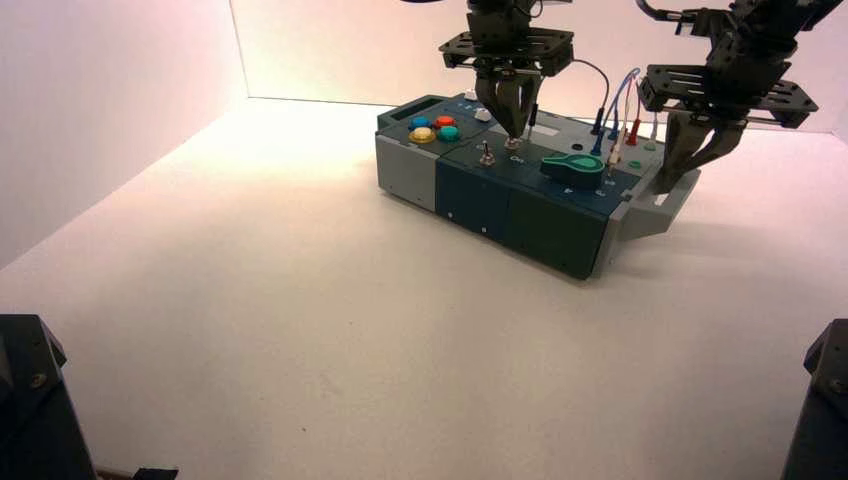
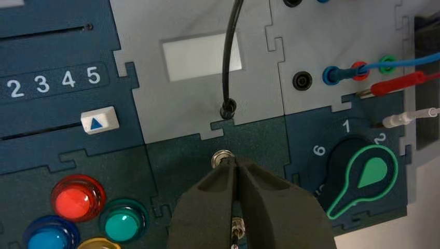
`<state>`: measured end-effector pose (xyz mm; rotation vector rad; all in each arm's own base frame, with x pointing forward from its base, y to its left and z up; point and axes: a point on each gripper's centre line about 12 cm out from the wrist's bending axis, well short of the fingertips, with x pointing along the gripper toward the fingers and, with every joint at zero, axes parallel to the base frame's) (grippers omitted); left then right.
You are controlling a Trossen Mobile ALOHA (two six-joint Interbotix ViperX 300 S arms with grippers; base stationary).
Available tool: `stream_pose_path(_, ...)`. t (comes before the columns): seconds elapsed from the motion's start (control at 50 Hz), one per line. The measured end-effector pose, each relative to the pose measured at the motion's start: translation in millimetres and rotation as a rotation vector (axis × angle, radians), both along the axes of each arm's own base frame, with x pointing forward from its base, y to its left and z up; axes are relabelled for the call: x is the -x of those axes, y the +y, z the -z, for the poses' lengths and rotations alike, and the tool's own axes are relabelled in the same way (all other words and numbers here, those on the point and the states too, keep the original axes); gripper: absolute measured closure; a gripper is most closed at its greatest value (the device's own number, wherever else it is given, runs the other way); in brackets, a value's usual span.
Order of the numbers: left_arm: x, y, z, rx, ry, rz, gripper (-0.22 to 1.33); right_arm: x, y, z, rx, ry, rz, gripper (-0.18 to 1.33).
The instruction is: Flip the top switch off with the left gripper.
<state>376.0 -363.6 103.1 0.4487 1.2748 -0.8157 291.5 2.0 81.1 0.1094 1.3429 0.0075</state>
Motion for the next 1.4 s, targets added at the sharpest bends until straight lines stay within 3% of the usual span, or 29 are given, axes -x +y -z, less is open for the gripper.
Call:
stream_pose_path(0.6, 0.7, 1.8, -6.6, -0.02, 0.027, 0.01, 1.28, 0.0, 0, 0.2, 0.001, -0.003, 0.0, 1.29)
stream_pose_path(0.68, 0.4, 5.8, -12.0, -0.033, 0.039, 0.013, 1.28, 0.5, 0, 0.6, 0.001, -0.001, 0.0, 1.29)
stream_pose_path(0.76, -14.1, 22.9, -16.4, -0.052, 0.046, -0.014, 1.28, 1.1, 0, -1.9, 0.001, -0.009, 0.0, 1.29)
stream_pose_path(0.88, -19.8, 30.7, -22.6, -0.055, 0.047, -0.027, 1.28, 4.5, 0, -3.4, -0.001, -0.009, 0.001, 1.29)
stream_pose_path(1.22, -11.8, 31.2, -35.9, -0.07, 0.06, 0.02, 1.28, 17.1, 1, -5.3, -0.004, 0.018, -0.005, 1.3)
stream_pose_path(1.4, -8.6, 31.5, -45.4, -0.071, 0.06, 0.038, 1.28, 22.4, 1, -16.7, -0.007, 0.023, -0.014, 1.29)
